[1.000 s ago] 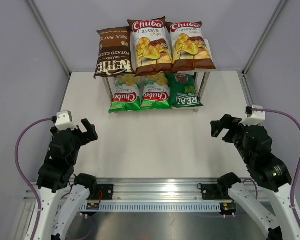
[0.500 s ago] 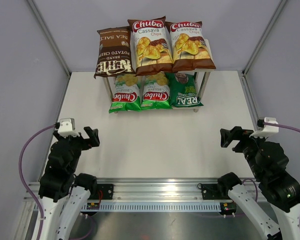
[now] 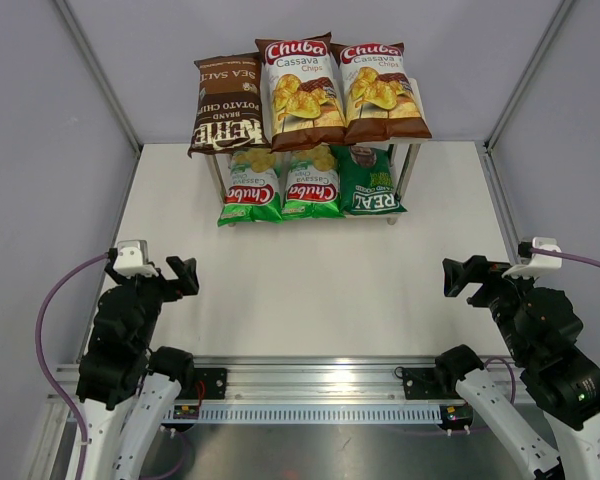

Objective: Place and organize the chips bags onto the shelf

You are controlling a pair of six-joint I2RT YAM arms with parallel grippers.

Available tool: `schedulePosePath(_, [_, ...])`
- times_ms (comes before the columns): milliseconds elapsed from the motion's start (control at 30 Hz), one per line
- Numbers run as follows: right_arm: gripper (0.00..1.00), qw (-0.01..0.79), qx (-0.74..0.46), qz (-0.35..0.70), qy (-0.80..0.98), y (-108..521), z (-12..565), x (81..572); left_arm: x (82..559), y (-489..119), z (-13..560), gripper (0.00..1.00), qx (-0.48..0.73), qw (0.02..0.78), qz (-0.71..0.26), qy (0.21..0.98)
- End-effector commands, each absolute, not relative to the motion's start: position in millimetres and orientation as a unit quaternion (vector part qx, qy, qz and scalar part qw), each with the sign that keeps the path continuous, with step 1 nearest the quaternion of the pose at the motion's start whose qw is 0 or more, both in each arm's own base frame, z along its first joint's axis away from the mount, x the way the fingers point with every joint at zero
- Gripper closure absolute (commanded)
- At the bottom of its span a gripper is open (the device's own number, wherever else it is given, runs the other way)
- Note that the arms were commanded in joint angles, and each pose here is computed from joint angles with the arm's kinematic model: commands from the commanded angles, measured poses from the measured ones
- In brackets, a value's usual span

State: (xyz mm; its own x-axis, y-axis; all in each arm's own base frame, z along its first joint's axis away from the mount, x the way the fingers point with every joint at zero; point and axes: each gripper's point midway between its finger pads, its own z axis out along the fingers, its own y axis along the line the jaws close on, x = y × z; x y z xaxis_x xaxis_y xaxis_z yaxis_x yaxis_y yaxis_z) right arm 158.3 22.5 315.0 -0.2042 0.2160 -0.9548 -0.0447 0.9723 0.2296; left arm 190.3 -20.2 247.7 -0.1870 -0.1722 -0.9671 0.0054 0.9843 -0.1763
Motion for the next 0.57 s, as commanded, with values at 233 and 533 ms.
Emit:
schedulePosePath(233, [0.00,0.639,0.058,0.083,0.762,16.7,318.8,163.8,191.2,-21.6,259.6,0.01,-0.049,0.656,-0.077,0.749])
schedulePosePath(533, [0.01,0.639,0.064,0.078,0.763,14.6,318.0,164.9,190.8,-21.5,260.2,0.01,-0.049,0.658,-0.077,0.748])
